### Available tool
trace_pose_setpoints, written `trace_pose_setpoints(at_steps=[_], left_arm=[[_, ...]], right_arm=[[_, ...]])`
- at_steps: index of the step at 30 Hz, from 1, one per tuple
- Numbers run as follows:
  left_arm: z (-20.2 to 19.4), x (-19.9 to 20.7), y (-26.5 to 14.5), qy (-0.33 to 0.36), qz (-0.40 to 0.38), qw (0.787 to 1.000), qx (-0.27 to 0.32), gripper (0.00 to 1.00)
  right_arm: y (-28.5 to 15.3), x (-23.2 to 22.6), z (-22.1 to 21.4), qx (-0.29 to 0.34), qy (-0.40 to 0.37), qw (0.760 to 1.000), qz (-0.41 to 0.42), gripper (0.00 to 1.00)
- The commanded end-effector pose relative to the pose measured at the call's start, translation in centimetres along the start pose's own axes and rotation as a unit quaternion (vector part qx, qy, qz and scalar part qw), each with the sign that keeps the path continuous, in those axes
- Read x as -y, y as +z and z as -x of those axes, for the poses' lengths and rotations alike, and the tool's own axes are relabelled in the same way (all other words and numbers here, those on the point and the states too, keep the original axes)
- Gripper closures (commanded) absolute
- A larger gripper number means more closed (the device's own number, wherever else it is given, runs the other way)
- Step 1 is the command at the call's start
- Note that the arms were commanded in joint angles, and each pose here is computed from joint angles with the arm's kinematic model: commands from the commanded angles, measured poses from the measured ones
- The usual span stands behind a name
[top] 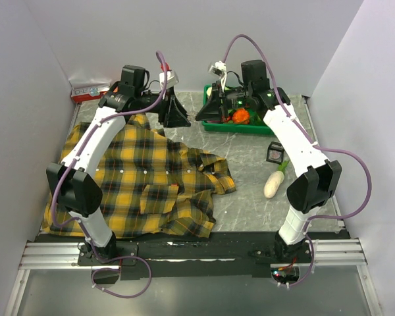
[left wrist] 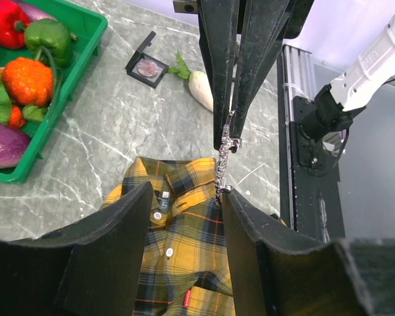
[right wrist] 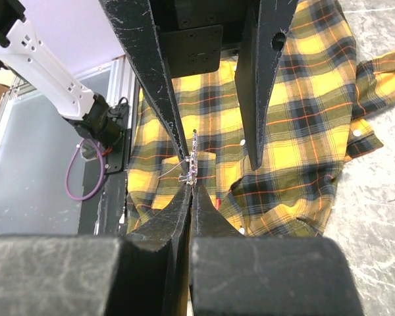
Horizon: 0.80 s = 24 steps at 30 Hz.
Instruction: Remove the brooch from the garment
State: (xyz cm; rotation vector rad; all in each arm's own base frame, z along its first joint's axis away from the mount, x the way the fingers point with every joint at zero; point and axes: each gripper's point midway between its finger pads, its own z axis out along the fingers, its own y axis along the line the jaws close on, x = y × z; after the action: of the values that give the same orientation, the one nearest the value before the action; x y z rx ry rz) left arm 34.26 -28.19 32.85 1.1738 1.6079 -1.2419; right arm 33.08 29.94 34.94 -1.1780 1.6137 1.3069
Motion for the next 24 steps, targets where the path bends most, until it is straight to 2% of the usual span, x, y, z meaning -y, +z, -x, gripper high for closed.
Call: trace_pose_setpoints(at_steps=[1,9,16,24], left_arm=[[3.0,1.3,0.1,0.067,-0.014,0.997,0.021,0.47],[3.4,0.5,0.4,0.053,0.0,0.998,0.028,0.5],[4.3,1.2,1.0,0.015,-0.04,0.998,0.052,0.5],[4.2,1.5,1.1,0.013,-0.052,0.997,0.052,0.49]], right_arm=[[0.8,0.1,-0.5,-0.005,0.01,1.0,0.009,1.0],[0.9,0.0,-0.5,-0.006,0.008,1.0,0.01,1.0],[1.1,-0.2,-0.6,-0.008,0.009,1.0,0.011,1.0],[1.1,-0.2,-1.0,-0.013,0.009,1.0,0.005,1.0]])
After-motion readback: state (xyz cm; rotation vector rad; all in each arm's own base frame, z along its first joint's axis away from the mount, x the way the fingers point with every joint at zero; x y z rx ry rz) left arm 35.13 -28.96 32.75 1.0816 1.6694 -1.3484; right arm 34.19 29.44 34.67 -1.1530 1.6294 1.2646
